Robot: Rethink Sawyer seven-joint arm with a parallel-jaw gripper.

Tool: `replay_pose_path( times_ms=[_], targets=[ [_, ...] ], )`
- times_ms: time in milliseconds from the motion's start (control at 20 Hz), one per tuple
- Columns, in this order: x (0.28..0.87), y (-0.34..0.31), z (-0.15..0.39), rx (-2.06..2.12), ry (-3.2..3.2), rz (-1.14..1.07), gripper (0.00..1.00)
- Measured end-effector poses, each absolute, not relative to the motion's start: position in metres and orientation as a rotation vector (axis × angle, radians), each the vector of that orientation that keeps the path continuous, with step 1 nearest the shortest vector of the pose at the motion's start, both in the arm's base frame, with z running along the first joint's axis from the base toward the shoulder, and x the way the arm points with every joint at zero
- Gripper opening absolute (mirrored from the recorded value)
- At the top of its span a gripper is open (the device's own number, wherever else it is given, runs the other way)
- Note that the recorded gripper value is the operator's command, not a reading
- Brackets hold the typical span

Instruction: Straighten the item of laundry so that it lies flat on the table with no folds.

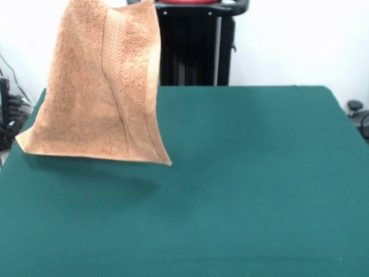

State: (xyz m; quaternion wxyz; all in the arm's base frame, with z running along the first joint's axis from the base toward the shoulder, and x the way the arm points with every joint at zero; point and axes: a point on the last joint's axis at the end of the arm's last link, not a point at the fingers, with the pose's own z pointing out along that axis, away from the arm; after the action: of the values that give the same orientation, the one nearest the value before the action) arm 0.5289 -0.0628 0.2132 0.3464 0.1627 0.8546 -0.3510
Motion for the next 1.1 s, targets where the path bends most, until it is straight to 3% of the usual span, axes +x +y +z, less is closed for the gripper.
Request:
replay_pose_path(
  times_ms=[1100],
  targets=[
    [0.631,-0.026,0.263,0.298,2.069,-0.946,0.00]
  ],
)
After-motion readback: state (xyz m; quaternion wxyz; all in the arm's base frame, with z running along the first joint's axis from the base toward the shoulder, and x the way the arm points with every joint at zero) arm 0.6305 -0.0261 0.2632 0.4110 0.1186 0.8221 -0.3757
